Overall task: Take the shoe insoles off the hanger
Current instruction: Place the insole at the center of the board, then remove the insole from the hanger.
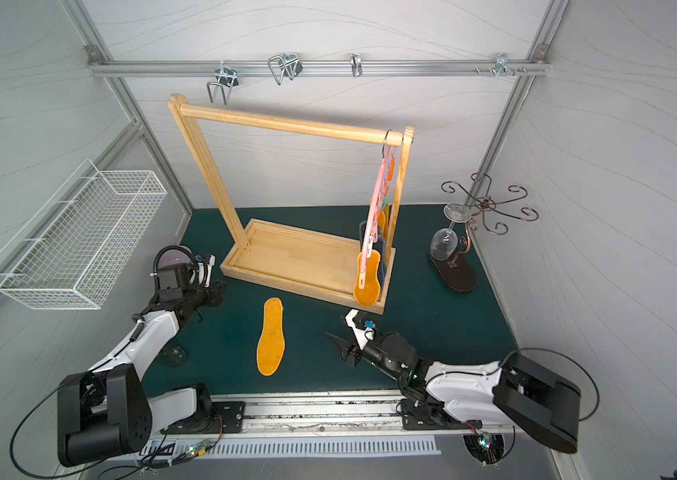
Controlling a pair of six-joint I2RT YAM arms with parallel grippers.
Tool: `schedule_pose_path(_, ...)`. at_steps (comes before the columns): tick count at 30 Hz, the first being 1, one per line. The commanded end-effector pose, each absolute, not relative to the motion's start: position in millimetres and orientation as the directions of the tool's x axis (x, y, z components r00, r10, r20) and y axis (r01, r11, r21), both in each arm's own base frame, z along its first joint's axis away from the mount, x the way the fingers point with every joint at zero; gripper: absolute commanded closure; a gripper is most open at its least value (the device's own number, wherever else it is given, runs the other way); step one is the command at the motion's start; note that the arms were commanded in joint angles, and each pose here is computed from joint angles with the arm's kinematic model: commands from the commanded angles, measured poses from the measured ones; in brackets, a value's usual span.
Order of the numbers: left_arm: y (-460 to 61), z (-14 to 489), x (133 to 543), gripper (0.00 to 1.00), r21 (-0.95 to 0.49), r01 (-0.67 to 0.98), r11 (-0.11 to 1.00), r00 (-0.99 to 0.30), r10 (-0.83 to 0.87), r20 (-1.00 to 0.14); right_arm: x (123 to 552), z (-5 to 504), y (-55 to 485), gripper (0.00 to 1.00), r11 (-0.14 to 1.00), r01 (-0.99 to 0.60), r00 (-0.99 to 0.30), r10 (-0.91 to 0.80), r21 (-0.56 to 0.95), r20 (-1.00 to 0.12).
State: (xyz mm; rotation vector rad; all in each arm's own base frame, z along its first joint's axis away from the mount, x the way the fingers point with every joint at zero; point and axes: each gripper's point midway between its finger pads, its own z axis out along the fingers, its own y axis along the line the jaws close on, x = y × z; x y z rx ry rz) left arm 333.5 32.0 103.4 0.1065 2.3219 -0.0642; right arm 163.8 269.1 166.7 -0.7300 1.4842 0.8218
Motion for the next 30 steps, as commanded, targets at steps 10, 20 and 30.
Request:
schedule_pose_path(10,28.3,115.1,338.0,0.49,-0.009,0.135,0.991,-0.651,0.082,-0.755,221.2,227.2,166.5,0.22,0.776,-0.63,0.085,0.113,0.035,-0.99)
schedule_pose_path(20,26.3,115.1,336.9,0.49,-0.013,0.147,0.989,-0.649,0.087,-0.756,254.2,231.3,184.0,0.09,0.661,-0.744,-0.057,0.089,0.102,-0.994)
schedule_pose_path(30,24.7,114.9,335.7,0.5,-0.015,0.155,0.988,-0.651,0.091,-0.754,262.3,236.0,209.3,0.26,0.552,-0.826,-0.063,0.104,0.11,-0.993)
